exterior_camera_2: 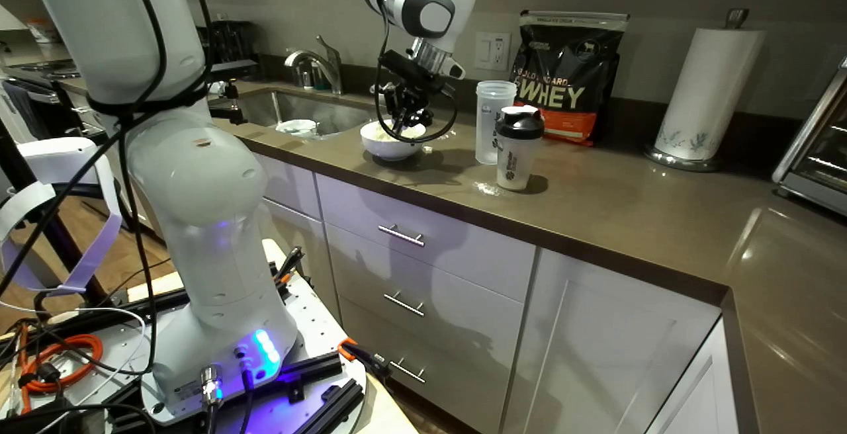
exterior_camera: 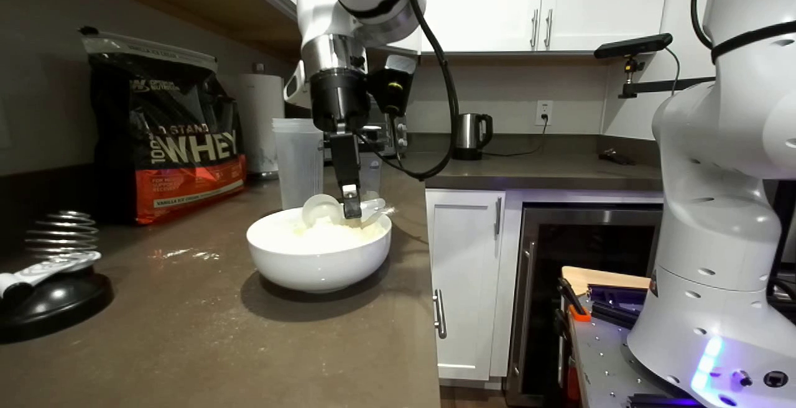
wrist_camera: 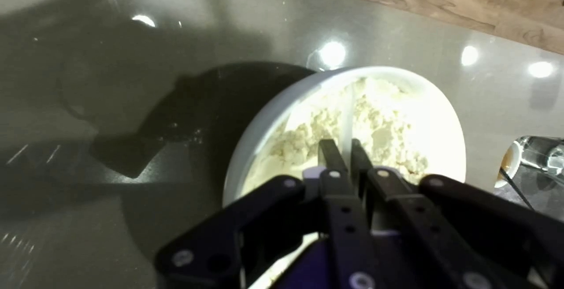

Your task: Get one scoop of the contents in the white bowl and put in the open clear cup

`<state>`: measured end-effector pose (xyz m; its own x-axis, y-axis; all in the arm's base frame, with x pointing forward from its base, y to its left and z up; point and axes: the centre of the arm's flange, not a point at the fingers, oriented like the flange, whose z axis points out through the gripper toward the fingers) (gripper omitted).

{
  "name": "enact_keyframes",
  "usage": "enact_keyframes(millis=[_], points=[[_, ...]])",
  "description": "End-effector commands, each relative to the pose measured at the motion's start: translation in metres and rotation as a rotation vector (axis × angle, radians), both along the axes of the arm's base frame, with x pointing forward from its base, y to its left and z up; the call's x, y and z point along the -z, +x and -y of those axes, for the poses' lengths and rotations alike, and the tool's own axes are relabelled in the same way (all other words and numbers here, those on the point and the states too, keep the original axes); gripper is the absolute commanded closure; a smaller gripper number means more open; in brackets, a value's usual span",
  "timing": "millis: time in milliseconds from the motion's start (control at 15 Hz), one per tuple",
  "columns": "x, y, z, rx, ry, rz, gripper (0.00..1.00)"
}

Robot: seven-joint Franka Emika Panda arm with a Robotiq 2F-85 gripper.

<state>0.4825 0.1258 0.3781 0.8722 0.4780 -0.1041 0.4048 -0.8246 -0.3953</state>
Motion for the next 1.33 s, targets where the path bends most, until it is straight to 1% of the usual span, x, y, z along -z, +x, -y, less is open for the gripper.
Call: enact_keyframes(millis=[0,467,733,1000,1267], points=[[-0.006,-0.006,0.001,0.022,-0.006,0.013,0.98],[-0.031,-0.013,0.000,0.006,-0.030,0.057,0.98],[-0.037,-0.019,-0.005,0.006,-0.070,0.106,0.98],[-0.034,-0.027,-0.016,-0.003,-0.138,0.176,0.98],[-0.028,-0.033,-0.028,-0.012,-0.203,0.273,0.98]])
